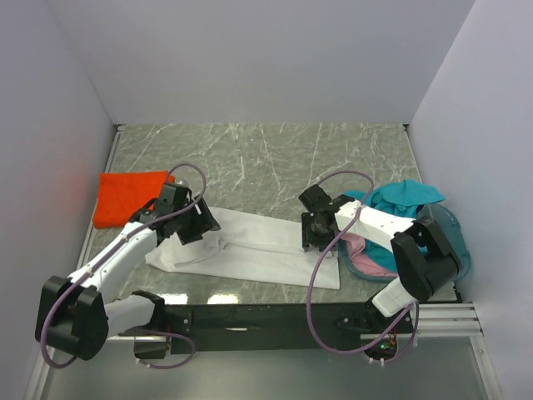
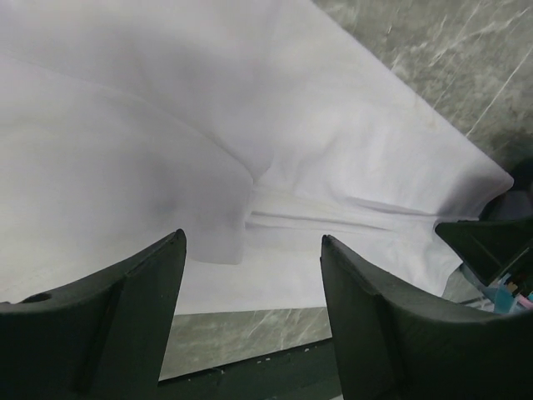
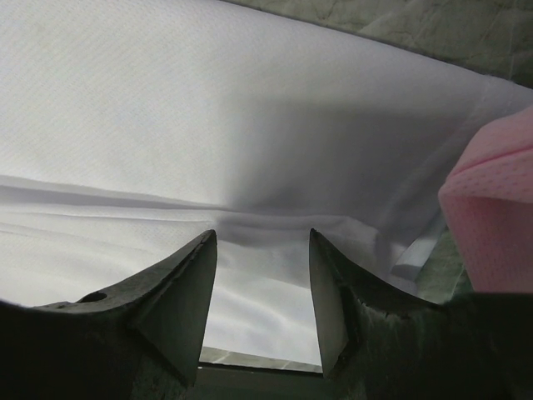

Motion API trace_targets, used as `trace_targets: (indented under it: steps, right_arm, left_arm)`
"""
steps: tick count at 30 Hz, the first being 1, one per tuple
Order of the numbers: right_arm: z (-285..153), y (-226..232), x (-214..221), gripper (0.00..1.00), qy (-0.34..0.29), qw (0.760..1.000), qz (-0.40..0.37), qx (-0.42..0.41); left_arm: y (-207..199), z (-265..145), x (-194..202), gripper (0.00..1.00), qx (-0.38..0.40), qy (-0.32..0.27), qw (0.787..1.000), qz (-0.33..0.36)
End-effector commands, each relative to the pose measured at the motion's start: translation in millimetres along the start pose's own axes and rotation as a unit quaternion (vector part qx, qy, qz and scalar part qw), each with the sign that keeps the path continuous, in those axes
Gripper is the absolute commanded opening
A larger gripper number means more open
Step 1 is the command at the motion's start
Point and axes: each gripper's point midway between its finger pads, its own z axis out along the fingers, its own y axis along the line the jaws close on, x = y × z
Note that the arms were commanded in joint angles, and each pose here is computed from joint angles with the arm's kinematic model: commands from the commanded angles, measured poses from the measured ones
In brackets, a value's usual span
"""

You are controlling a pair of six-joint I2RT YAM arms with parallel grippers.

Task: Fold and stack the t-shirts
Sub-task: Fold the tshirt

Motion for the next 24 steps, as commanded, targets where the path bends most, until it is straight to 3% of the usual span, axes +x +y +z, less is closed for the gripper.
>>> trace_targets:
  steps: [1, 6, 14, 24]
  right_arm:
    - [-15, 2, -11, 0.55, -0.025, 1.0, 0.01, -0.007]
    - [-17, -2, -15, 0.55, -0.039, 0.999, 0.01, 0.004]
    - [-20, -17, -21, 0.55, -0.057, 0.998, 0.012, 0.038]
    - [-21, -35, -21, 0.55, -0.076, 0.994, 0.024, 0.077]
  left_arm:
    - [-3, -14, -19, 0.71, -0.002, -0.058, 0.998, 0.003]
    - [-14, -7, -38, 0.71, 0.011, -0.085, 0.996, 0.007]
    - [4, 29, -61, 0.71, -0.066, -0.093, 0.993, 0.035]
    - [27, 78, -62, 0.73, -0.106, -0.071, 0.991, 0.038]
